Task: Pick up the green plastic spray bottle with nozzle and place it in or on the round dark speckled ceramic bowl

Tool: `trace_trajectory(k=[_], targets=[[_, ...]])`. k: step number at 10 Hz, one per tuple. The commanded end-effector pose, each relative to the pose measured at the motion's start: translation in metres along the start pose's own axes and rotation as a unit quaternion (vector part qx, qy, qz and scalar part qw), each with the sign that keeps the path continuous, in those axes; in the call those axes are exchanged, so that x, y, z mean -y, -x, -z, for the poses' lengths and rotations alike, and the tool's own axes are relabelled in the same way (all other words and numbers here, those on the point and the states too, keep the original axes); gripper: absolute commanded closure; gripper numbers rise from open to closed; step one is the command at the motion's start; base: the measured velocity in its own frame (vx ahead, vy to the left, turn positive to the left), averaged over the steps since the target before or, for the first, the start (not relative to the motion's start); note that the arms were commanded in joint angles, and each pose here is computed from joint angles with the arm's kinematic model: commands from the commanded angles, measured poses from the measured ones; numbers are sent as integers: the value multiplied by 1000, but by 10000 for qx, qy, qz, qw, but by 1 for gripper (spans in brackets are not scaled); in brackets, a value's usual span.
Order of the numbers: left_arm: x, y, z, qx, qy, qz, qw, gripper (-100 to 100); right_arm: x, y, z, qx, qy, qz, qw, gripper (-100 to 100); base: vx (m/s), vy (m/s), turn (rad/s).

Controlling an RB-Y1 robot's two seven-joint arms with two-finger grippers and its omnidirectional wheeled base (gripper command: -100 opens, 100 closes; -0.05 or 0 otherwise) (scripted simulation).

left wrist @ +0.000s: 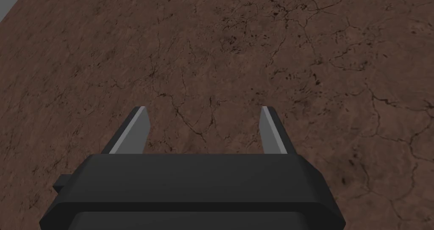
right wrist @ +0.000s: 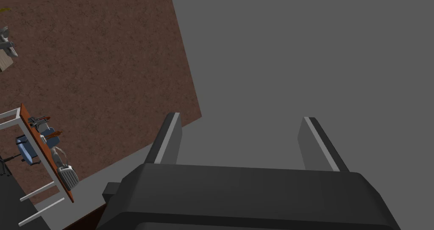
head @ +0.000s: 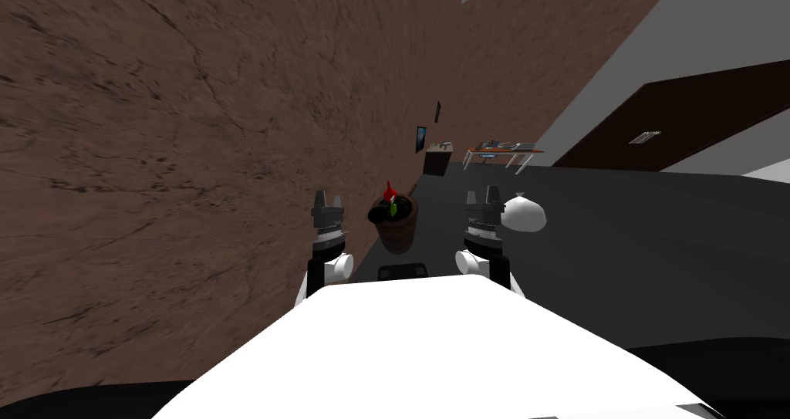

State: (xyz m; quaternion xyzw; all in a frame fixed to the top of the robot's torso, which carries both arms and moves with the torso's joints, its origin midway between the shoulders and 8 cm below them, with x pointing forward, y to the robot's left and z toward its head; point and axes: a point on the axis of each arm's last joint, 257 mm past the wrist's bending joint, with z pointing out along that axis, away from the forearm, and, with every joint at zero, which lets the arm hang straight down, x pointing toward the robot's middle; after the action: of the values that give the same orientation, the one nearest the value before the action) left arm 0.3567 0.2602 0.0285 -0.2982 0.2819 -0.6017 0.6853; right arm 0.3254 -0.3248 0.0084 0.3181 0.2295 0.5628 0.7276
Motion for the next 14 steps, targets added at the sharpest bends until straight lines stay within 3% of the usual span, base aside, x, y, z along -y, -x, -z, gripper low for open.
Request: trace_trajectory(k=[1, 5, 8, 11, 14], targets=[[-9, -4, 1, -168, 92, -169, 9997, -100, 0, 0, 0, 0, 0, 0, 10000, 0, 1, -6, -27], [-46, -14, 7, -596, 446, -828, 9938, -100, 0, 0, 0, 0, 0, 0, 10000, 0, 6, -24, -45], [-78, -18, 13, -868, 726, -1374, 9840, -100, 0, 0, 0, 0, 0, 0, 10000, 0, 10, -24, -49], [-113, -20, 20, -1161, 1008, -1982, 9680, -100, 0, 0, 0, 0, 0, 0, 10000, 0, 14, -32, -72], [-153, -21, 32, -1496, 1314, -2613, 9445, -100, 0, 0, 0, 0, 0, 0, 10000, 0, 23, -33, -79]])
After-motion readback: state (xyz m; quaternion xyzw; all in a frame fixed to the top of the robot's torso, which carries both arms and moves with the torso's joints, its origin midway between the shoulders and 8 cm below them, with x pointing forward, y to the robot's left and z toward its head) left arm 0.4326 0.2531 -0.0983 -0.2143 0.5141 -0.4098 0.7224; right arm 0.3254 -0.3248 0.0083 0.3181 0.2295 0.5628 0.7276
